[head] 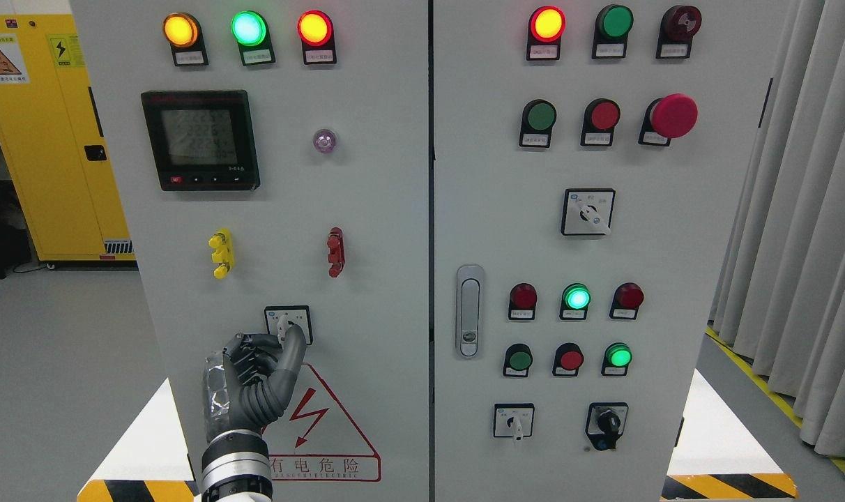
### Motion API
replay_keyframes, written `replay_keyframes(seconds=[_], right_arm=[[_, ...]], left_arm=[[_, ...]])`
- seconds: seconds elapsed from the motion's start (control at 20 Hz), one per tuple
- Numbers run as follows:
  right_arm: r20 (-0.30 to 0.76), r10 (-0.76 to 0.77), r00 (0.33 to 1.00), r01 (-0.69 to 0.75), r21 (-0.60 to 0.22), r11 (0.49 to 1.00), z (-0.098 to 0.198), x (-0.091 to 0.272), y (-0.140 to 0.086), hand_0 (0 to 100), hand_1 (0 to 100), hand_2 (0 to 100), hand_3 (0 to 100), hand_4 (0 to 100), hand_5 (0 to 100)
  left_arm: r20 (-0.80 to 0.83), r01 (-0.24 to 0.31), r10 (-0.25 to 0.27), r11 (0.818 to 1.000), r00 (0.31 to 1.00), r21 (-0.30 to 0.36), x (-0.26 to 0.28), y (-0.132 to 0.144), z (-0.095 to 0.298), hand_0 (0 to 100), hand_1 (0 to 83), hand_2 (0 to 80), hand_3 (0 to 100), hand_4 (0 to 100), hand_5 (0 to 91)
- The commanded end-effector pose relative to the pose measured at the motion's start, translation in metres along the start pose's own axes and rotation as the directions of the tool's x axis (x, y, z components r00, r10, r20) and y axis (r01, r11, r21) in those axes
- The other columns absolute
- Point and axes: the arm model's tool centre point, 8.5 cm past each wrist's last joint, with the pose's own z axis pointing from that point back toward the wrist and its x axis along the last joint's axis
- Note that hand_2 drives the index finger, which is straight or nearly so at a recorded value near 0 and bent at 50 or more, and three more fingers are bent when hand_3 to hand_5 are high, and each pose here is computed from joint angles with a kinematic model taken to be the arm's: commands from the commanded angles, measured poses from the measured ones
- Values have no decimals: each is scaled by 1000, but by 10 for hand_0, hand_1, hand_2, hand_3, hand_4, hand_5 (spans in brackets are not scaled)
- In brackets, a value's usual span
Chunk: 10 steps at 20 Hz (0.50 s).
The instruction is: Turn on light switch 1
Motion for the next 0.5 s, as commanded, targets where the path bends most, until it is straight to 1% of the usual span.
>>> replay_keyframes(seconds=[0.0,0.45], right_arm=[[0,0,1000,0,1,1000,0,0,0,0,500,40,0,0,0],[0,0,1000,0,-1,1000,0,0,0,0,500,40,0,0,0]], left_arm=[[-1,2,-2,1000,1000,-3,0,-1,0,316,650,617,923,886,865],[-6,5,-5,1000,1000,-4,-2,-2,0,303,641,628,926,887,866]])
